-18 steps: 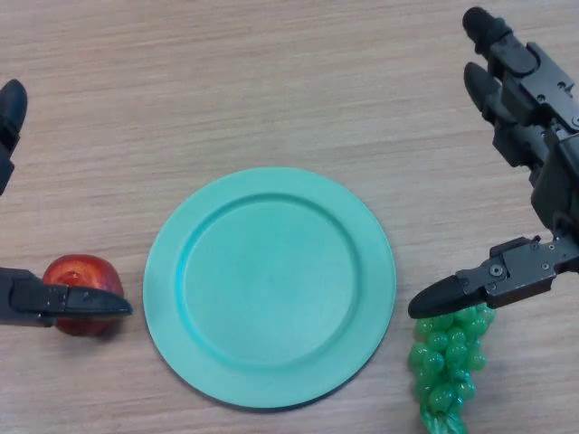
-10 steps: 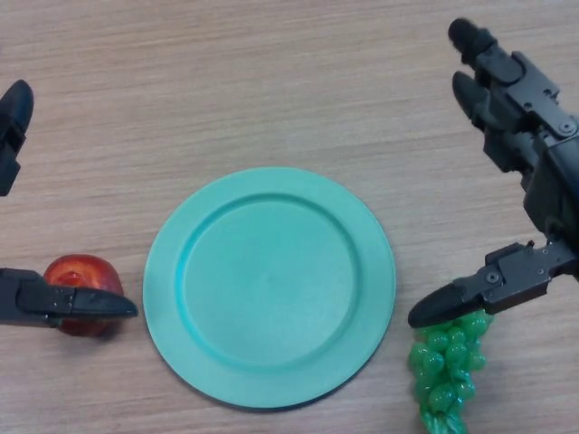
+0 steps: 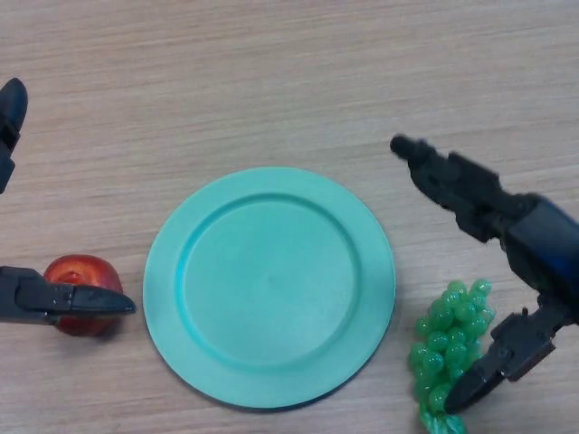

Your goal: Pick up the green grapes and place it on the plate

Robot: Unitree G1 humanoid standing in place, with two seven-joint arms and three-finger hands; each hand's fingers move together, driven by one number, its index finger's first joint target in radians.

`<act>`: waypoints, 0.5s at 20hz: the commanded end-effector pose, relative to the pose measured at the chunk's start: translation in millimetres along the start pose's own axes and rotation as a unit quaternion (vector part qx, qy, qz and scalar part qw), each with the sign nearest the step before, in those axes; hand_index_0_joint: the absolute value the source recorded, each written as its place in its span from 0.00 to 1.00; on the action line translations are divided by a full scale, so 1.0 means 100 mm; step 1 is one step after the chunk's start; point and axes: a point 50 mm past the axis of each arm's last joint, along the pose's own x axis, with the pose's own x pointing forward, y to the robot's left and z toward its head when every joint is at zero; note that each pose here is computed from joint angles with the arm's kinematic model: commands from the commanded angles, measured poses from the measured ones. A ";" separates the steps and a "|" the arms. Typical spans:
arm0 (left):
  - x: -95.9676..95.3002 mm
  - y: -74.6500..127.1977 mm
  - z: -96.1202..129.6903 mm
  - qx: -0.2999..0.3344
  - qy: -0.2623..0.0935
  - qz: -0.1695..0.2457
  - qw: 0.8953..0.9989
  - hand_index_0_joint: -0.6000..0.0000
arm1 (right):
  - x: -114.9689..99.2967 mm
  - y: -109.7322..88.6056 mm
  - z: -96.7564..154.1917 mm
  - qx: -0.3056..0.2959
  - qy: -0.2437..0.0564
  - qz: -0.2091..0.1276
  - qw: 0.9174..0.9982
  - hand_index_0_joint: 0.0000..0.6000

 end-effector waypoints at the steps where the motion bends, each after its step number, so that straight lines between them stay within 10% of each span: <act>1: -0.02 0.08 0.33 0.054 -0.108 0.011 0.993 1.00 | 0.00 -0.08 0.10 -0.090 -0.083 -0.020 0.992 0.00; 8: -0.03 0.10 0.32 0.058 -0.111 0.017 0.992 1.00 | 0.01 -0.07 -0.40 -0.143 -0.043 0.007 0.989 0.00; 10: -0.04 0.10 0.32 0.057 -0.111 0.017 0.992 1.00 | -0.01 -0.06 -0.46 -0.131 -0.032 0.010 0.991 0.33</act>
